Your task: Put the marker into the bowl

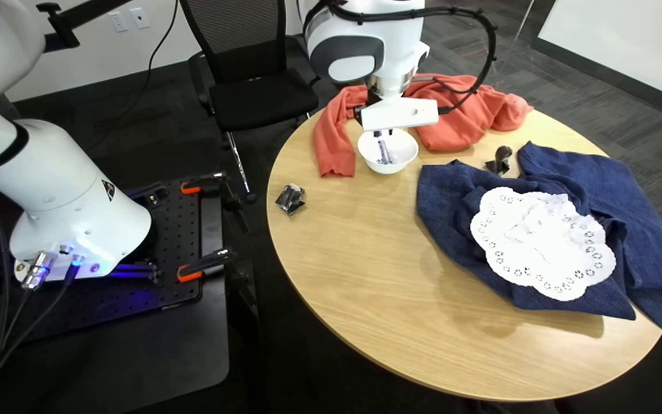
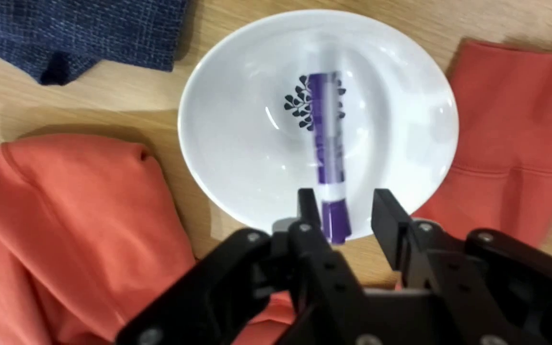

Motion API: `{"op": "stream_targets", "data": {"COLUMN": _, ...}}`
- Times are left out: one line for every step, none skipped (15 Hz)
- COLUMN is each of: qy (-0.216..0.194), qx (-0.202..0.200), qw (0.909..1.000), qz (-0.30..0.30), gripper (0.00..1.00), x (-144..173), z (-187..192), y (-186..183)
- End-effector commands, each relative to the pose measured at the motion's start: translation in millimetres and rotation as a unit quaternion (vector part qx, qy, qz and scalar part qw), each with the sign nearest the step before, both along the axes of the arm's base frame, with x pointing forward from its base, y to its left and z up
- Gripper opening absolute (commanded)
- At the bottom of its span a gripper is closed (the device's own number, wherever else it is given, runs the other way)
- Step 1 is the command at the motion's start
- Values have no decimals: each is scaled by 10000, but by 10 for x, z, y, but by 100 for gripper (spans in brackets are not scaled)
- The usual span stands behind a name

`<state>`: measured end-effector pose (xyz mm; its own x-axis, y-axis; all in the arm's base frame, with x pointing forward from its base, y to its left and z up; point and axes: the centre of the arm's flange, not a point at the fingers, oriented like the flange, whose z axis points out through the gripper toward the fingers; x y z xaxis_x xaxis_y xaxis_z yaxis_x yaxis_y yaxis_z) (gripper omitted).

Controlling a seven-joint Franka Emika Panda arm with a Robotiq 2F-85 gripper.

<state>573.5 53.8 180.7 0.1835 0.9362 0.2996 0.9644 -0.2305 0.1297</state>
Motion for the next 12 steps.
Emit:
{"op": "stream_targets", "data": {"qy": -261, "qx": 71, "qw": 9996, "qz": -67, "gripper": 68, "x": 28, "z": 11, "y": -46}}
{"op": "stream_targets", "data": {"qy": -294, "qx": 60, "qw": 9995, "qz": -95, "gripper": 74, "x": 21, "z": 15, "y": -56}}
{"op": "stream_targets", "data": {"qy": -326, "qx": 42, "qw": 9994, "qz": -114, "gripper": 83, "x": 10, "z": 24, "y": -66}}
{"op": "stream_targets", "data": {"qy": -340, "qx": 33, "qw": 9993, "qz": -119, "gripper": 89, "x": 4, "z": 37, "y": -76}}
{"op": "stream_targets", "data": {"qy": -375, "qx": 26, "qw": 9992, "qz": -140, "gripper": 98, "x": 0, "z": 51, "y": -90}}
{"op": "stream_targets", "data": {"qy": -393, "qx": 26, "qw": 9991, "qz": -153, "gripper": 99, "x": -2, "z": 63, "y": -102}}
{"op": "stream_targets", "data": {"qy": -415, "qx": 30, "qw": 9990, "qz": -176, "gripper": 100, "x": -5, "z": 80, "y": -119}}
{"op": "stream_targets", "data": {"qy": -431, "qx": 29, "qw": 9989, "qz": -195, "gripper": 100, "x": -5, "z": 90, "y": -134}}
{"op": "stream_targets", "data": {"qy": -442, "qx": 41, "qw": 9988, "qz": -216, "gripper": 100, "x": -5, "z": 105, "y": -149}}
{"op": "stream_targets", "data": {"qy": -443, "qx": 48, "qw": 9987, "qz": -240, "gripper": 100, "x": -3, "z": 117, "y": -163}}
{"op": "stream_targets", "data": {"qy": -445, "qx": 51, "qw": 9987, "qz": -256, "gripper": 100, "x": -1, "z": 123, "y": -176}}
{"op": "stream_targets", "data": {"qy": -281, "qx": 25, "qw": 9994, "qz": -197, "gripper": 100, "x": 57, "z": 45, "y": -127}}
